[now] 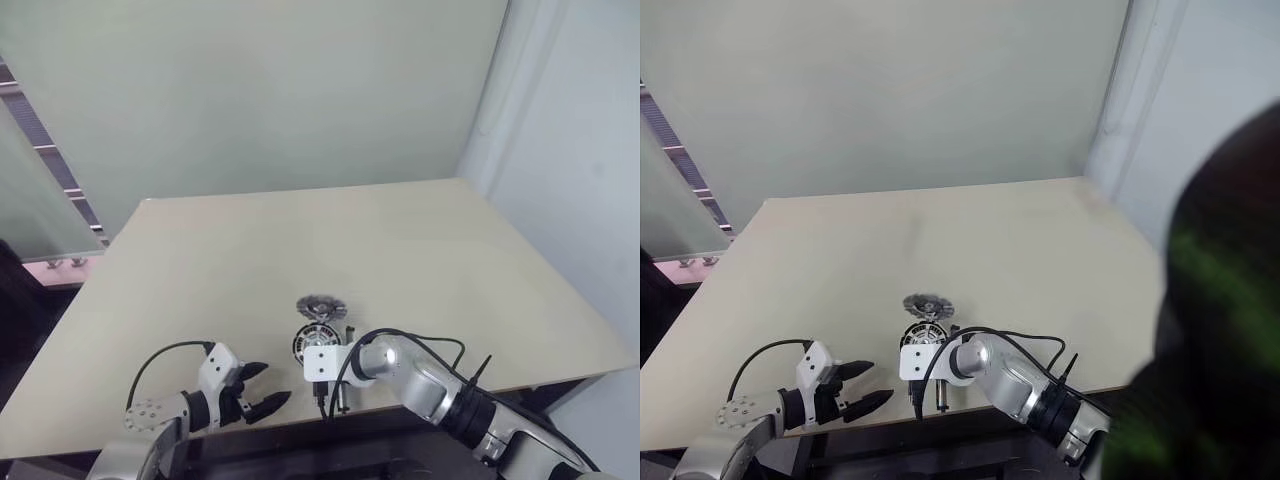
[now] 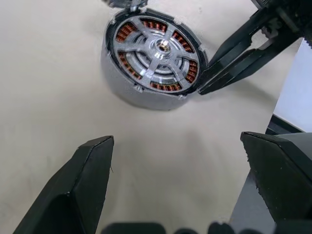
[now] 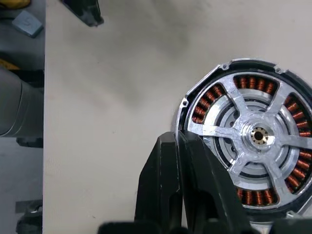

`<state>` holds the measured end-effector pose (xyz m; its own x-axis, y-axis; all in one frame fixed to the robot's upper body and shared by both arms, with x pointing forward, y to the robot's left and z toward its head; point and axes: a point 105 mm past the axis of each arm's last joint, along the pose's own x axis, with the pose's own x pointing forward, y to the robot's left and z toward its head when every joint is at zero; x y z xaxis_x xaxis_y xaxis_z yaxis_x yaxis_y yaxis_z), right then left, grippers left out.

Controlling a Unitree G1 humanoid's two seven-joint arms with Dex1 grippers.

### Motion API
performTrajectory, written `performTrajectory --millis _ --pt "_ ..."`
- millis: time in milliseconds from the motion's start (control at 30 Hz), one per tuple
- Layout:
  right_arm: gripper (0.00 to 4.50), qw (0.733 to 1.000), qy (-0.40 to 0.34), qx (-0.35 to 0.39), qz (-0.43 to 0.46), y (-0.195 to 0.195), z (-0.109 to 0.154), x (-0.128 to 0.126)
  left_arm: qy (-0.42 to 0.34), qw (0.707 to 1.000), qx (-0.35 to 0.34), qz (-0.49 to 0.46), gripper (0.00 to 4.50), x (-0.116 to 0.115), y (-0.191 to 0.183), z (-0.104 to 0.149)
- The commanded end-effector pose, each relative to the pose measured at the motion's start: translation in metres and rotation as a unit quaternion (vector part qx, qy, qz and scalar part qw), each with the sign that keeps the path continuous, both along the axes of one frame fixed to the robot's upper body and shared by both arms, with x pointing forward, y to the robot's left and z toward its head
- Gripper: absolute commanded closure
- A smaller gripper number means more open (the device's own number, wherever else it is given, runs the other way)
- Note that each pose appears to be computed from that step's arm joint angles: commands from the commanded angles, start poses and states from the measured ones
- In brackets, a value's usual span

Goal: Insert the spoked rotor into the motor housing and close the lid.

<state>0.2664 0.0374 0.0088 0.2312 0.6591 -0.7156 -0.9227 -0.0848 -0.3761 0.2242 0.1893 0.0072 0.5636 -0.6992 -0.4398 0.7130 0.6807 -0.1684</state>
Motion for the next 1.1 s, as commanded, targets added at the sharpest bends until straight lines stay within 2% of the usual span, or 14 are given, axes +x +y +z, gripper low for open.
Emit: performTrajectory --millis 33,167,267,400,633,733,1100 --pt "4.47 0.999 0.0 0.015 -0.033 -0.002 0.006 0.007 -0.028 1.0 0.001 -0.005 0.0 0.005 -0.001 0.011" --pt "4.47 0.994 0.032 0.05 -0.087 0.001 0.012 0.009 -0.028 1.0 0.001 -0.003 0.0 0.005 -0.002 0.01" --pt "4.47 0.981 0.065 0.091 -0.159 0.004 0.019 0.015 -0.028 1.0 0.002 -0.003 0.0 0.006 -0.002 0.009" --pt "4.47 0.965 0.098 0.116 -0.215 0.005 0.02 0.019 -0.028 1.0 0.002 -0.003 0.0 0.007 -0.002 0.009" --pt "4.47 0.913 0.193 0.186 -0.309 0.013 0.022 0.022 -0.03 1.0 0.002 -0.003 0.0 0.008 -0.003 0.008" --pt "4.47 0.898 0.214 0.197 -0.33 0.015 0.02 0.021 -0.03 1.0 0.002 -0.002 0.0 0.008 -0.003 0.008" --pt "4.47 0.883 0.242 0.21 -0.344 0.023 0.015 0.015 -0.033 0.999 0.001 -0.002 0.0 0.008 -0.004 0.008"
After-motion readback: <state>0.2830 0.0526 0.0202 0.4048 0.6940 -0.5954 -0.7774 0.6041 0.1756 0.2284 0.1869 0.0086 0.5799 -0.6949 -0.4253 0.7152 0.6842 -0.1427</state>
